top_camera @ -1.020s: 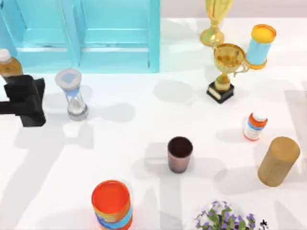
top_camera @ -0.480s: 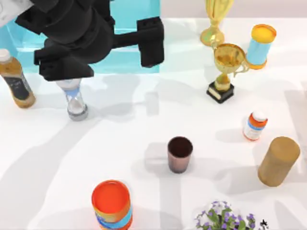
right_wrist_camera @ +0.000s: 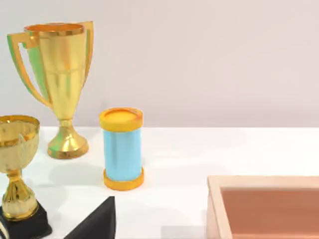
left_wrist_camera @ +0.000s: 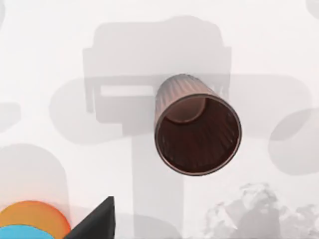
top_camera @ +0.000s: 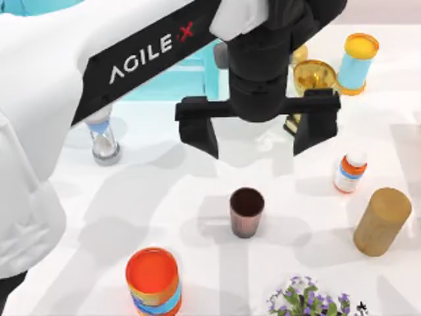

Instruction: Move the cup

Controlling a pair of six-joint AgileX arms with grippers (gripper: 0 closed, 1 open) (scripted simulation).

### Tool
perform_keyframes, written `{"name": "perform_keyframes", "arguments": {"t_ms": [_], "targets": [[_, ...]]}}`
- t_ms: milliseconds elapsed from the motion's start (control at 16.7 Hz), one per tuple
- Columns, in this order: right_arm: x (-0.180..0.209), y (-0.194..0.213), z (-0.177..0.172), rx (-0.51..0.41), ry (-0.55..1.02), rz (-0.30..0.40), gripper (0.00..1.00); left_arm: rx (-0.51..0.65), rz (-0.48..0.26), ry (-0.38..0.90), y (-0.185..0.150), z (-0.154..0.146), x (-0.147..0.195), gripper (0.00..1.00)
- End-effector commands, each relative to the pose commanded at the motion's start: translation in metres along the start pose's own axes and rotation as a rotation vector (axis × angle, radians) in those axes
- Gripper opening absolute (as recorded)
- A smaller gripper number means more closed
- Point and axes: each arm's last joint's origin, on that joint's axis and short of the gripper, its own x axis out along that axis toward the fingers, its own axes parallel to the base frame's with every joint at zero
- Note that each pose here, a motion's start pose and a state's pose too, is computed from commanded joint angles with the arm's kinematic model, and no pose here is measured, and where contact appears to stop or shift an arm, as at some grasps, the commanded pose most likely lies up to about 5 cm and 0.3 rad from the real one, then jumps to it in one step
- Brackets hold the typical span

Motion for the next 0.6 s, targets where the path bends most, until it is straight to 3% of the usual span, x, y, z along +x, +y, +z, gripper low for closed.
{"name": "perform_keyframes", "arguments": {"t_ms": [240, 600], "targets": [[0.000, 0.000, 0.000, 0.000, 0.000, 0.000, 1.00, -0.001, 0.060, 0.055, -0.024, -0.003, 0.023, 1.00], [0.000, 0.000, 0.000, 0.000, 0.000, 0.000, 1.00, -0.005, 0.062, 0.057, -0.024, -0.002, 0.025, 1.00]]}}
